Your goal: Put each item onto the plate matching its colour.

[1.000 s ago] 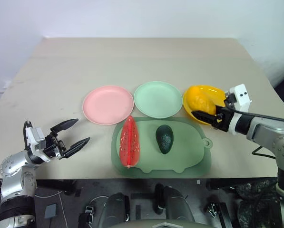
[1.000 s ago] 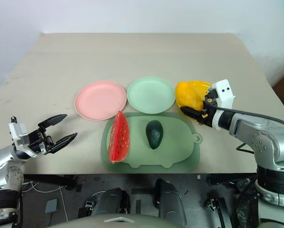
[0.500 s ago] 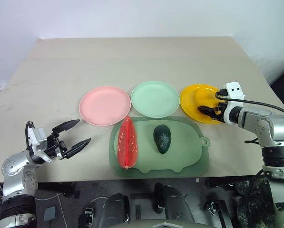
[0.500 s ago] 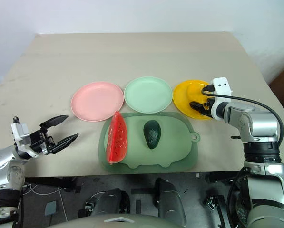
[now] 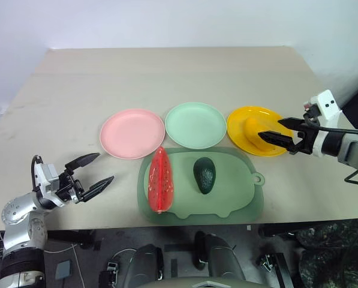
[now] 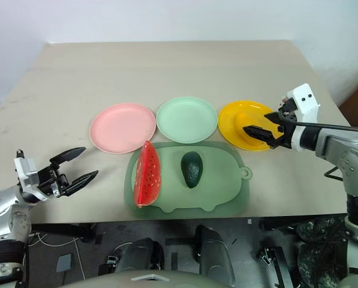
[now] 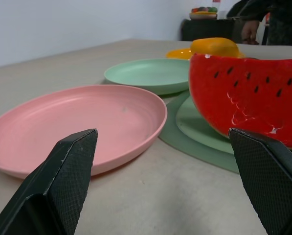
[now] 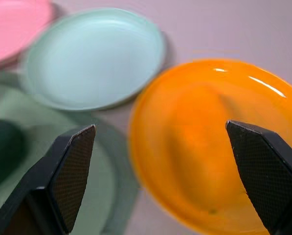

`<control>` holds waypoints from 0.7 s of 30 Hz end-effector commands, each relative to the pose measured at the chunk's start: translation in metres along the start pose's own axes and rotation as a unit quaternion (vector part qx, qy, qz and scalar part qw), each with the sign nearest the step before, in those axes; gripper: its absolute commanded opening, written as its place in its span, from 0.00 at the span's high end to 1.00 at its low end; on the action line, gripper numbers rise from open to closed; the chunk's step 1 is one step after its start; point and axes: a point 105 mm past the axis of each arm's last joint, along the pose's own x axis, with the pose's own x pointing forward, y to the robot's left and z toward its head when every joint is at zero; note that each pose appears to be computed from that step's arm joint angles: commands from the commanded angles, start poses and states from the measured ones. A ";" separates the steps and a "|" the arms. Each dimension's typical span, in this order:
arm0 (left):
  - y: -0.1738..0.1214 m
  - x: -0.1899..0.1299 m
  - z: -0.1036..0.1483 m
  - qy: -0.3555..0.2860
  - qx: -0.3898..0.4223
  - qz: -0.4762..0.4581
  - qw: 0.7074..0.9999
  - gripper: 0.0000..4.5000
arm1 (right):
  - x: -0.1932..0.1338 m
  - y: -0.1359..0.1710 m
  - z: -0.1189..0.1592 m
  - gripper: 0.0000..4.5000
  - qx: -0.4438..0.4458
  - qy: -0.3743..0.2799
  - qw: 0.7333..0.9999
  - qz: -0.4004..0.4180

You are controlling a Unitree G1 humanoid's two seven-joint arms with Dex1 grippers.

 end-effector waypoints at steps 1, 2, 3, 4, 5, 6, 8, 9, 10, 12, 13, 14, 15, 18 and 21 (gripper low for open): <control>0.004 -0.001 0.005 -0.003 0.017 -0.002 1.000 0.00 | -0.017 0.026 0.012 0.00 -0.034 -0.023 0.998 0.056; 0.005 -0.001 0.005 -0.003 0.017 -0.003 1.000 0.00 | -0.021 0.031 0.010 0.00 -0.042 -0.024 0.997 0.068; 0.005 -0.001 0.005 -0.003 0.018 -0.004 1.000 0.00 | -0.024 0.036 0.008 0.00 -0.051 -0.028 0.996 0.075; 0.005 -0.001 0.005 -0.003 0.018 -0.005 1.000 0.00 | -0.028 0.040 0.007 0.00 -0.057 -0.037 0.994 0.082; 0.005 0.000 0.005 -0.004 0.018 -0.006 1.000 0.00 | -0.031 0.043 0.006 0.00 -0.061 -0.046 0.993 0.089; 0.005 0.000 0.005 -0.004 0.018 -0.007 1.000 0.00 | -0.035 0.046 0.004 0.00 -0.059 -0.059 0.992 0.096; 0.005 0.001 0.006 -0.004 0.018 -0.009 1.000 0.00 | -0.041 0.048 0.001 0.00 -0.066 -0.081 0.989 0.102; 0.006 0.001 0.006 -0.004 0.018 -0.010 1.000 0.00 | -0.043 0.048 -0.002 0.00 -0.073 -0.086 0.988 0.103; 0.006 0.001 0.006 -0.004 0.019 -0.011 1.000 0.00 | -0.045 0.050 -0.005 0.00 -0.078 -0.085 0.987 0.108; 0.007 0.002 0.007 -0.004 0.020 -0.013 1.000 0.00 | -0.046 0.054 -0.010 0.00 -0.074 -0.079 0.986 0.125; 0.007 0.003 0.008 -0.005 0.020 -0.014 1.000 0.00 | -0.045 0.056 -0.011 0.00 -0.072 -0.078 0.986 0.132; 0.007 0.003 0.009 -0.006 0.020 -0.015 1.000 0.00 | -0.044 0.058 -0.011 0.00 -0.069 -0.077 0.985 0.139; 0.007 0.004 0.010 -0.007 0.021 -0.016 1.000 0.00 | -0.042 0.062 -0.010 0.00 -0.068 -0.078 0.984 0.145; 0.003 0.010 0.009 -0.010 0.019 -0.030 0.999 0.00 | -0.030 0.075 -0.008 0.00 -0.048 -0.067 0.983 0.162; 0.000 0.015 0.008 -0.013 0.015 -0.038 0.999 0.00 | -0.014 0.095 -0.004 0.00 -0.029 -0.049 0.981 0.185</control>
